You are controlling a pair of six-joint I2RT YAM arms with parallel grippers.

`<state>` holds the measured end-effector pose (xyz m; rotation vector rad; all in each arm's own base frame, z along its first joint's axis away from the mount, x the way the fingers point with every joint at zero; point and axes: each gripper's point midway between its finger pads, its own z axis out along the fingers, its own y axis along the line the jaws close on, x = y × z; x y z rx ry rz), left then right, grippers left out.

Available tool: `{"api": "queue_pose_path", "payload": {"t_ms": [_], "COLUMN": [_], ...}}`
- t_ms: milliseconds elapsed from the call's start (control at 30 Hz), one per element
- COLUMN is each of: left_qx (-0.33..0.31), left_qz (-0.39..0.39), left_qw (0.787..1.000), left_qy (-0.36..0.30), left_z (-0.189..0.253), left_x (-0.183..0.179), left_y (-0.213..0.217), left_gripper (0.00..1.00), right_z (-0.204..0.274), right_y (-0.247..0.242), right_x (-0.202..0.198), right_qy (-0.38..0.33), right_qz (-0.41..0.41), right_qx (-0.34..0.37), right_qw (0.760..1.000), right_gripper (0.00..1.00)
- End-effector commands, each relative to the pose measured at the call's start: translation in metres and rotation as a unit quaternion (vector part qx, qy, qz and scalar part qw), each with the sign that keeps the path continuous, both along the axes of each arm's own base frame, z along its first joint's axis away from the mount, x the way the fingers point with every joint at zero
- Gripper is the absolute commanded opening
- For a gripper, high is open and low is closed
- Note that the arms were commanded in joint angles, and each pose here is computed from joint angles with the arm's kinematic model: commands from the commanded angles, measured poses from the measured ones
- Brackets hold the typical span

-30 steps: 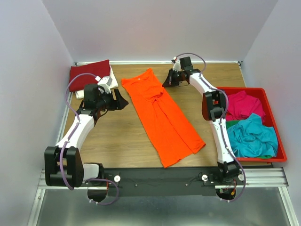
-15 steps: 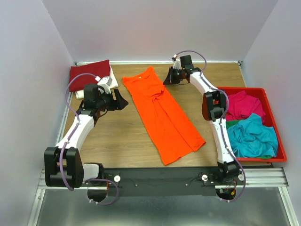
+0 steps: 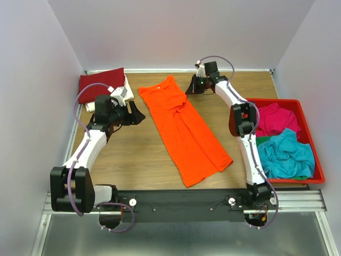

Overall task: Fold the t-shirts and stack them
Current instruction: Fold the tshirt

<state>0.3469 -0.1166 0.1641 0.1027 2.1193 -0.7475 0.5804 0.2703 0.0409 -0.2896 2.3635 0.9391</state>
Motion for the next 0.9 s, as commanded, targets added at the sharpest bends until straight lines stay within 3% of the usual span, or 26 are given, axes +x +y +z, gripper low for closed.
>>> {"api": "queue_pose_path", "payload": {"t_ms": [0, 267, 867], "left_qx": [0.0, 0.002, 0.002], "left_qz": [-0.006, -0.007, -0.007], "left_qw": [1.0, 1.0, 1.0], "left_qy": [-0.01, -0.01, -0.017], "left_z": [0.007, 0.006, 0.009], "left_x": [0.0, -0.001, -0.004], "left_y": [0.0, 0.0, 0.0], "left_gripper": [0.76, 0.76, 0.76], "right_z": [0.026, 0.061, 0.072], "right_y": [-0.001, 0.004, 0.043], "right_x": [0.011, 0.011, -0.022], "right_qy": [-0.039, -0.065, -0.077], "right_qz": [0.001, 0.005, 0.056], "right_qx": [-0.007, 0.008, -0.002], "right_qw": [0.999, 0.998, 0.995], "right_gripper": [0.01, 0.0, 0.01]}}
